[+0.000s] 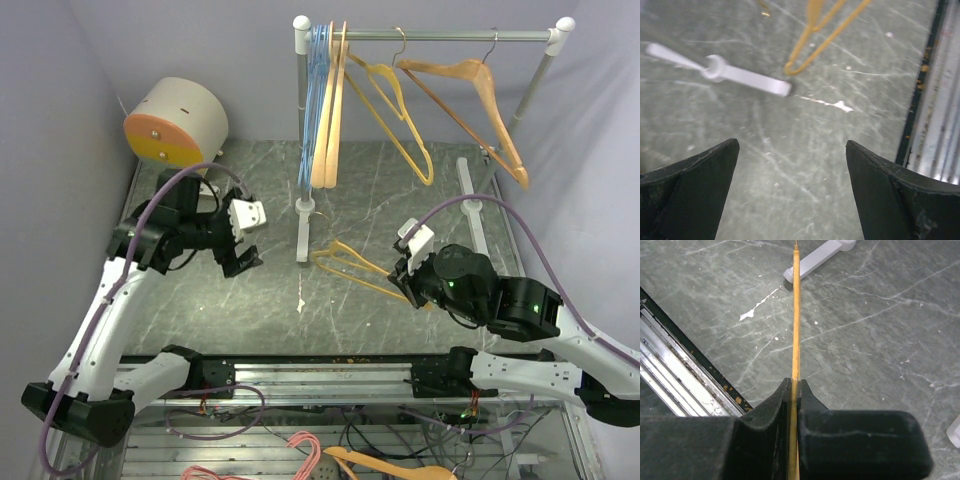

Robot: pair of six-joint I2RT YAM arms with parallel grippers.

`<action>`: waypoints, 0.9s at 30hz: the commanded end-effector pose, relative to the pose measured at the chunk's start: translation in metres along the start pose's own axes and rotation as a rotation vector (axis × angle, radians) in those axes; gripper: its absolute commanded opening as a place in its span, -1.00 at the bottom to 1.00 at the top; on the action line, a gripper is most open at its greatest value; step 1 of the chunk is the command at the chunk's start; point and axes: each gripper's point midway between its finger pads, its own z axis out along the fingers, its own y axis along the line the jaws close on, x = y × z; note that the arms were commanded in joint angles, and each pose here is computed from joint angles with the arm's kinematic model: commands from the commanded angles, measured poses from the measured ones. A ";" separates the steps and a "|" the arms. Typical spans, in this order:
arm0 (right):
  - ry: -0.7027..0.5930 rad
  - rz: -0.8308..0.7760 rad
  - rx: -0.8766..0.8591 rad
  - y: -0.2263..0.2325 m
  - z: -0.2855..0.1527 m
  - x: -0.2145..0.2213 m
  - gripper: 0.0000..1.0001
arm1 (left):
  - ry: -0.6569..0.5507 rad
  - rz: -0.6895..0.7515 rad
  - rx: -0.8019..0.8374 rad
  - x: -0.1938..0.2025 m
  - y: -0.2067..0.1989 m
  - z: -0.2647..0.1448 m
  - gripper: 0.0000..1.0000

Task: Organize the hangers
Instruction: Pick up the hanger at the center of the board, then adjust the hanger.

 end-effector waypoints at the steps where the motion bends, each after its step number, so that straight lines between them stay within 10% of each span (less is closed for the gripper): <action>1: -0.019 -0.003 -0.012 0.001 -0.002 -0.004 -1.00 | -0.137 0.013 0.196 0.010 -0.031 0.038 0.98; 27: 0.053 0.015 -0.039 0.013 0.010 -0.006 -1.00 | -0.409 0.044 0.266 0.025 -0.003 0.204 0.98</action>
